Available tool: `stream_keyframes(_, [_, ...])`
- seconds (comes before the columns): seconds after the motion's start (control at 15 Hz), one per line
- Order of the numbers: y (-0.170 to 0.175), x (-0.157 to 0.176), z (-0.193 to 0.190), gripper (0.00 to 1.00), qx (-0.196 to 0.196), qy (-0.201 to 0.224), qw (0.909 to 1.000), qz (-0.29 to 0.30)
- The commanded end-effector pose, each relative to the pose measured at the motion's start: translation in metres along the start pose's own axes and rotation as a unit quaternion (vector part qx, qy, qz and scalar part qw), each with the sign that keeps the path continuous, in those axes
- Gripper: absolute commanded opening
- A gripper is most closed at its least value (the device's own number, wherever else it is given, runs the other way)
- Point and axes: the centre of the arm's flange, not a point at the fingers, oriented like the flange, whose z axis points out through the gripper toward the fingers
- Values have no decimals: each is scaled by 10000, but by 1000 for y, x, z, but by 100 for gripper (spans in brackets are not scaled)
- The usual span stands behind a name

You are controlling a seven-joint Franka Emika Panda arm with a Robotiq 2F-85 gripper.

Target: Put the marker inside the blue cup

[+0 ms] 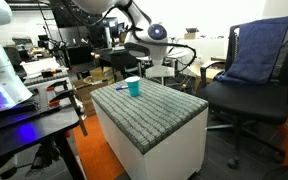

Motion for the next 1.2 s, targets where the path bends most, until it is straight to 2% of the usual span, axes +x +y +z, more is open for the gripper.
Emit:
stream_keyframes(0.0, [-36, 13, -10, 100, -135, 90, 9999, -48])
stream_keyframes(0.67, [-74, 49, -5, 100, -465, 134, 9988, -44])
stream_keyframes(1.13, [-92, 78, -4, 100, -620, -304, 9971, -326])
